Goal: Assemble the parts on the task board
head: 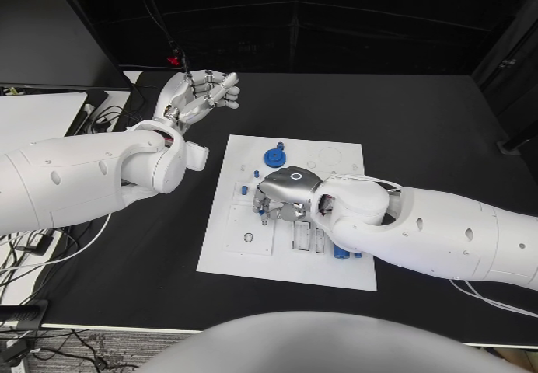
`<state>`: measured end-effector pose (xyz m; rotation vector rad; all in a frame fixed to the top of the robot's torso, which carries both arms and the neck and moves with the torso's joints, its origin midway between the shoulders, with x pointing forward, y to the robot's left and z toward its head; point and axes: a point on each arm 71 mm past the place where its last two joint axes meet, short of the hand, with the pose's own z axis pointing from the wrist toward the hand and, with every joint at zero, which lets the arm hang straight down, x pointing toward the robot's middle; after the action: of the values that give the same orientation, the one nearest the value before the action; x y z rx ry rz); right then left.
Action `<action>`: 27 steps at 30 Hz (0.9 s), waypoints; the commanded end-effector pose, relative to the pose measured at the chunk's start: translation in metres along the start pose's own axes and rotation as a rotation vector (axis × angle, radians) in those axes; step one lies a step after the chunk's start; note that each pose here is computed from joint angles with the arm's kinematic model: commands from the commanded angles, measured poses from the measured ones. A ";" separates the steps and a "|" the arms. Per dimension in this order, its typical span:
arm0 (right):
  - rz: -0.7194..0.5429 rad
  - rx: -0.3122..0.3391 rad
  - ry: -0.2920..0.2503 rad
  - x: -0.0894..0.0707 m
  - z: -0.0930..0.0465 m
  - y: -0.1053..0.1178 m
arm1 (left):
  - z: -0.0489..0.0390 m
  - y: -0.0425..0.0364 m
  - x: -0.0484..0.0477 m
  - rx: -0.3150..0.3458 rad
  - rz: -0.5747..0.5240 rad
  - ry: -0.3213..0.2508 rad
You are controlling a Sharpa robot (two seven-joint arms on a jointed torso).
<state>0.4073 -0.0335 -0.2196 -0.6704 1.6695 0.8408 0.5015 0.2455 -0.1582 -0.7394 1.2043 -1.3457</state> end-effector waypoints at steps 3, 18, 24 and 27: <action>-0.007 -0.012 0.010 0.000 0.001 0.001 | 0.0001 -0.0013 -0.0002 0.008 -0.003 0.003; -0.026 -0.002 0.058 0.007 0.003 0.001 | 0.0001 -0.0012 -0.0003 0.007 -0.003 0.003; -0.028 0.001 0.068 0.010 0.002 0.001 | 0.0002 -0.0011 -0.0004 0.007 -0.003 0.002; -0.028 0.001 0.070 0.010 0.002 0.001 | 0.0001 -0.0011 -0.0004 0.007 -0.003 0.002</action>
<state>0.4056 -0.0316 -0.2291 -0.7093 1.7139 0.8176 0.5014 0.2460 -0.1582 -0.7399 1.2040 -1.3448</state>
